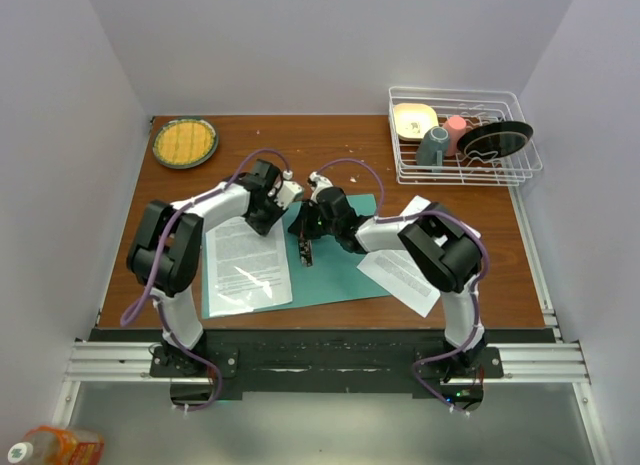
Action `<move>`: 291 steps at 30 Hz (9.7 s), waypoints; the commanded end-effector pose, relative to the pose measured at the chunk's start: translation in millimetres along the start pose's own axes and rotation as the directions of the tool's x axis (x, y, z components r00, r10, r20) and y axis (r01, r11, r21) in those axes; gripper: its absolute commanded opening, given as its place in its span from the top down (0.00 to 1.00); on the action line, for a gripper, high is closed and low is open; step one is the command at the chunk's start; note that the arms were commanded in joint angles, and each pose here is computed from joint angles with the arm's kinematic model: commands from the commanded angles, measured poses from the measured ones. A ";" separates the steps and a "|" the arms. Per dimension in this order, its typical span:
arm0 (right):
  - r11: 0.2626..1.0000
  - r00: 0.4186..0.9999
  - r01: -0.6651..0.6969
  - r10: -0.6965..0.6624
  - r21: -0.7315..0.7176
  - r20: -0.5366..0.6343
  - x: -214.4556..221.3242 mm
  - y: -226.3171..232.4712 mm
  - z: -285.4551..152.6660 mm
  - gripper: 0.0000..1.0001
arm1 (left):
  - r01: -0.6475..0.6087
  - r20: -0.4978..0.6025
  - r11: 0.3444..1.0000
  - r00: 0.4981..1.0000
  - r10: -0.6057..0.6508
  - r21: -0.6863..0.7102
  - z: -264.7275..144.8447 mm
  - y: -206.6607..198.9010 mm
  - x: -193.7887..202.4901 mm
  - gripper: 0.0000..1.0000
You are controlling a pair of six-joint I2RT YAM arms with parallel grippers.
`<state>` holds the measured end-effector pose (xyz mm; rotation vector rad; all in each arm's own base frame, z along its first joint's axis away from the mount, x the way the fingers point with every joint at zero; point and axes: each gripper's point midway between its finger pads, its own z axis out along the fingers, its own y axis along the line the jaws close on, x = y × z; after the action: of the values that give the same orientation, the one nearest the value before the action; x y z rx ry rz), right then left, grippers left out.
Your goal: Put the files into the folder
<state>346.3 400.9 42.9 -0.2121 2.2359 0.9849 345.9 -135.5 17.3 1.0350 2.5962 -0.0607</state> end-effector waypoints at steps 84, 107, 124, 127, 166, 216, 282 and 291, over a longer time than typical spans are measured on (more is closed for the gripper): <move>0.316 0.871 -0.490 0.225 0.812 0.437 73.3 -170.0 -326.4 0.18 | -0.355 0.174 0.935 0.922 0.346 0.021 -41.3 -136.3 -170.8 0.80; 0.300 0.933 -0.351 0.194 0.887 0.303 66.4 -188.3 -280.7 0.15 | -0.342 -0.062 0.935 0.939 0.338 -0.097 27.2 -100.7 -85.9 0.80; 0.514 0.974 -0.171 0.218 0.841 0.065 74.7 -172.7 -209.9 0.07 | -0.294 -0.029 0.952 0.956 0.293 -0.080 30.6 -81.3 -95.9 0.81; 0.549 0.981 -0.144 0.186 0.823 0.048 71.6 -169.8 -198.1 0.08 | -0.243 -0.007 0.968 0.970 0.243 -0.067 19.8 -67.5 -95.8 0.81; 0.800 0.999 0.025 -0.042 0.600 0.014 40.6 -90.1 -158.0 0.10 | -0.228 0.010 0.962 0.973 0.229 0.152 10.2 -125.7 -88.4 0.81; 0.699 0.822 -0.568 0.499 0.434 0.274 55.1 -155.6 -194.8 0.97 | -0.280 -0.021 0.955 0.959 0.283 0.100 8.1 -128.3 -78.1 0.84; 0.976 0.985 -0.045 0.078 0.213 -0.151 13.5 -79.1 -159.1 1.00 | 0.036 -0.097 0.997 0.994 -0.042 -0.069 18.0 15.7 5.7 0.73; 0.966 0.975 -0.045 0.098 0.255 -0.197 37.3 -87.0 -175.9 1.00 | 0.024 -0.112 0.996 0.993 -0.034 -0.091 22.1 19.2 12.6 0.73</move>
<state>277.8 227.1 57.7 -0.1034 2.5151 0.7562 383.1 -123.7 16.8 0.9409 2.5980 0.1185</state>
